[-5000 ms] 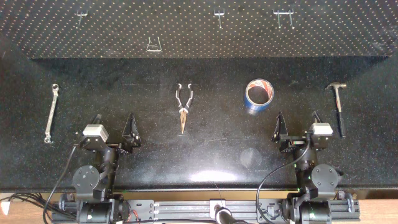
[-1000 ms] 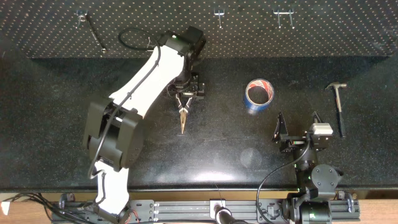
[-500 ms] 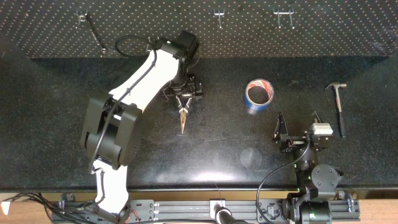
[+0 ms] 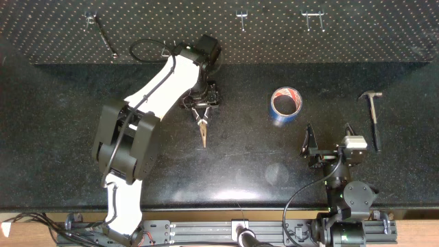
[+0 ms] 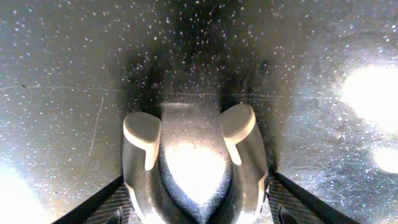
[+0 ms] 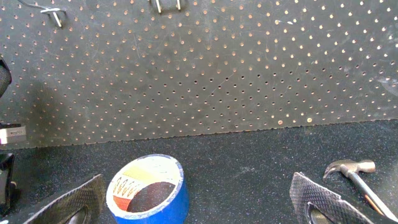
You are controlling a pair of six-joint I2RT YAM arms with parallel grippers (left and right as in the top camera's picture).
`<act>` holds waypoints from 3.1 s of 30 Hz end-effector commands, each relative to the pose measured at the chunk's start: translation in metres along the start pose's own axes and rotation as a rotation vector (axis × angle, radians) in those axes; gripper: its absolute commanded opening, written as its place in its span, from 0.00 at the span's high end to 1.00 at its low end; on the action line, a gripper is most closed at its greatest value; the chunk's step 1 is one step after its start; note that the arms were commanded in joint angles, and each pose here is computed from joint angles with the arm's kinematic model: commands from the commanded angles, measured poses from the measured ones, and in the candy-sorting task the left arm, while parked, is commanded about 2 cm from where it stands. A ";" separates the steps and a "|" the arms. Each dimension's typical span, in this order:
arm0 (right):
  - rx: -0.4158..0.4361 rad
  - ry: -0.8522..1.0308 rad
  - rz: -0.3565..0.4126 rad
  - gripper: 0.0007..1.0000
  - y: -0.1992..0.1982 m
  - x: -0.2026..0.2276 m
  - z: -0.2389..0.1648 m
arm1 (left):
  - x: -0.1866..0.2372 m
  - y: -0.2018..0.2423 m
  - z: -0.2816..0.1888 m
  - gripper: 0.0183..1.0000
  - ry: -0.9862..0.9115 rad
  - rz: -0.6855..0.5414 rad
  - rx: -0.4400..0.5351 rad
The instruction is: Place Tools Onto Pegboard
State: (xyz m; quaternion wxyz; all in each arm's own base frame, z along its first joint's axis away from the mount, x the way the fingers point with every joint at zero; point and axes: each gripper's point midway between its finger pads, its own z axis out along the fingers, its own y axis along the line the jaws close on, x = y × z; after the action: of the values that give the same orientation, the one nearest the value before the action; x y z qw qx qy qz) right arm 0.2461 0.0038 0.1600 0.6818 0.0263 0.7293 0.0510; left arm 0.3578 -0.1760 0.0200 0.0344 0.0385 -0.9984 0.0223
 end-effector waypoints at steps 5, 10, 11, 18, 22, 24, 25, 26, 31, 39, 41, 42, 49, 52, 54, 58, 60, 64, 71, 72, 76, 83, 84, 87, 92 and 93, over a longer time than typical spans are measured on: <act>-0.002 -0.002 -0.011 0.02 0.000 0.001 0.000 | 0.004 0.002 0.020 0.99 0.043 -0.007 -0.018; -0.002 -0.002 -0.011 0.03 0.000 0.001 0.000 | -0.005 -0.002 -0.070 0.99 -0.192 0.019 0.016; -0.002 -0.002 -0.011 0.02 0.000 0.001 0.000 | -0.008 0.007 -0.122 0.99 -0.354 -0.002 0.002; -0.002 -0.002 -0.011 0.02 0.000 0.001 0.000 | -0.041 0.075 -0.336 0.99 -1.729 -0.149 -0.094; -0.002 -0.002 -0.011 0.02 0.000 0.001 0.000 | -0.046 0.078 -0.290 0.99 -1.683 -0.137 -0.131; -0.002 -0.002 -0.011 0.02 0.000 0.001 0.000 | -0.063 0.090 -0.262 0.99 -1.626 -0.186 -0.147; -0.002 -0.002 -0.011 0.02 0.000 0.001 0.000 | -0.067 0.091 -0.255 0.99 -1.611 -0.184 -0.159; -0.002 -0.002 -0.011 0.02 0.000 0.001 0.000 | -0.069 0.091 -0.250 0.99 -1.598 -0.176 -0.171; -0.002 -0.002 -0.011 0.02 0.000 0.001 0.000 | -0.076 0.074 -0.263 0.99 -1.675 -0.128 -0.048; -0.002 -0.002 -0.011 0.02 0.000 0.001 0.000 | -0.095 0.069 -0.235 0.99 -1.668 -0.129 -0.056; -0.002 -0.002 -0.011 0.02 0.000 0.001 0.000 | -0.096 0.072 -0.232 0.99 -1.659 -0.131 -0.066; -0.002 -0.002 -0.011 0.02 0.000 0.001 0.000 | -0.099 0.073 -0.224 0.99 -1.643 -0.126 -0.076; -0.002 -0.002 -0.011 0.02 0.000 0.001 0.000 | -0.105 0.064 -0.197 0.08 -1.570 -0.070 -0.069; -0.002 -0.002 -0.012 0.02 0.000 0.001 0.000 | -0.063 0.068 -0.214 0.01 -1.410 0.051 -0.065; -0.002 -0.002 -0.011 0.02 0.000 0.001 0.000 | 0.010 0.078 -0.226 0.01 -1.414 0.147 0.064; -0.002 -0.002 -0.011 0.02 0.000 0.001 0.000 | 0.109 0.140 -0.188 0.01 -1.562 0.191 0.240; -0.002 -0.002 -0.011 0.02 0.000 0.001 0.000 | 0.118 0.174 -0.182 0.01 -1.604 0.080 0.139; -0.002 -0.002 -0.011 0.02 0.000 0.001 0.000 | 0.109 0.176 -0.153 0.01 -1.619 0.052 0.168; -0.002 -0.002 -0.011 0.02 0.000 0.001 0.000 | 0.111 0.156 -0.139 0.01 -1.554 0.112 0.227; -0.002 -0.002 -0.011 0.02 0.000 0.001 0.000 | 0.111 0.156 -0.139 0.01 -1.554 0.112 0.227; -0.012 -0.001 -0.010 0.02 0.002 0.001 0.000 | 0.111 0.156 -0.139 0.01 -1.554 0.112 0.227; -0.019 0.522 0.050 0.02 0.015 -0.036 0.018 | 0.111 0.156 -0.139 0.01 -1.554 0.112 0.227; -0.019 0.674 0.057 0.02 0.015 -0.022 0.032 | 0.111 0.156 -0.139 0.00 -1.554 0.112 0.227; -0.344 1.062 -0.127 0.01 0.073 0.039 0.061 | 0.111 0.156 -0.139 0.01 -1.554 0.112 0.227; -0.525 1.132 -0.131 0.01 0.106 0.072 0.089 | 0.111 0.156 -0.139 0.01 -1.554 0.112 0.227; -0.529 1.156 -0.131 0.01 0.107 0.076 0.085 | 0.111 0.156 -0.139 0.01 -1.554 0.112 0.227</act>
State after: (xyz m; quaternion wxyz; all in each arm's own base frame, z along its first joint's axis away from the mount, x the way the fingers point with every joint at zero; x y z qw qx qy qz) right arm 0.3258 0.1132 0.0920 0.1742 -0.2048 0.9464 0.1792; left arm 0.2453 -0.0191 0.1599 -0.6790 -0.0020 -0.7293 0.0842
